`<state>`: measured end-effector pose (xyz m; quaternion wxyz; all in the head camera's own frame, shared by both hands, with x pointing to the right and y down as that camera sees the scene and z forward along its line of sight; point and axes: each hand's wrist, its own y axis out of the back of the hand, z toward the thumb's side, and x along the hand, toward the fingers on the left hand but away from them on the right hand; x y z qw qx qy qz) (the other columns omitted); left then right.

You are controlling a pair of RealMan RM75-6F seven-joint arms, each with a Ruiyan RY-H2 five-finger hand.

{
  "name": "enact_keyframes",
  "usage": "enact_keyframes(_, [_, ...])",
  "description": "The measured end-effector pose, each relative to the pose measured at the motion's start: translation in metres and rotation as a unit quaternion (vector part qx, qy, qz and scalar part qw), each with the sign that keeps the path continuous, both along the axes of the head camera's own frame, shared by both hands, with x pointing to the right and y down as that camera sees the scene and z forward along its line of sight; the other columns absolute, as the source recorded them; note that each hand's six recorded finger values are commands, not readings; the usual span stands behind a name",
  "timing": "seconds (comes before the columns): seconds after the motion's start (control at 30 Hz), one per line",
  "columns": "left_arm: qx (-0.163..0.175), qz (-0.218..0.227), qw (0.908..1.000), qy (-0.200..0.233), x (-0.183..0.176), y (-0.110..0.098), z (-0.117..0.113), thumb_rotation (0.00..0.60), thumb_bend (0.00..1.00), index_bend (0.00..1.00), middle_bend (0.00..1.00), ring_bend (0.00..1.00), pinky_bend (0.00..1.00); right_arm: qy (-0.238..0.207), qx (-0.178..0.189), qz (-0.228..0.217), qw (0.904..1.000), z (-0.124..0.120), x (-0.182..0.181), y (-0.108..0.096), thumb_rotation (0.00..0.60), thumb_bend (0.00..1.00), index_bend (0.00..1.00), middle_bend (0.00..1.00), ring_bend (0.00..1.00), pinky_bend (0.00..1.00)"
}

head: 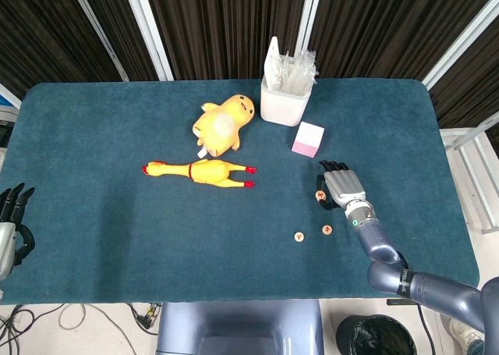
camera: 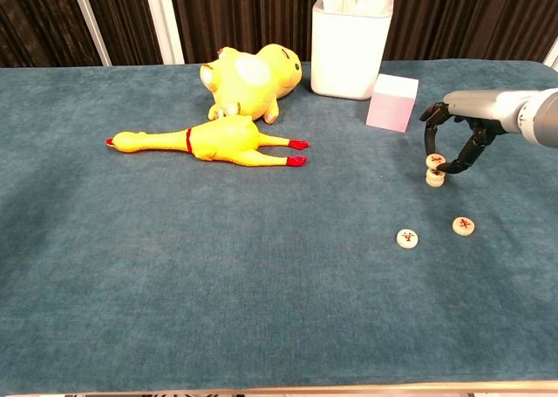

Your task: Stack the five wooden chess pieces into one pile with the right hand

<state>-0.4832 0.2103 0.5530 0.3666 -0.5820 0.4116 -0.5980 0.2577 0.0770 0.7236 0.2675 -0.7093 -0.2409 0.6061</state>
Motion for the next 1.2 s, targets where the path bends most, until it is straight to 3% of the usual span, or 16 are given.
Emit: enact_keyframes(1.2, [0.000, 0.000, 1.0000, -0.002, 0.000, 0.000, 0.000, 0.600, 0.82, 0.10, 0.00, 0.00, 0.01, 0.006, -0.009, 0.010, 0.9999, 0.012, 0.008, 0.000, 0.600, 0.41, 0.51, 0.08, 0.06, 0.10])
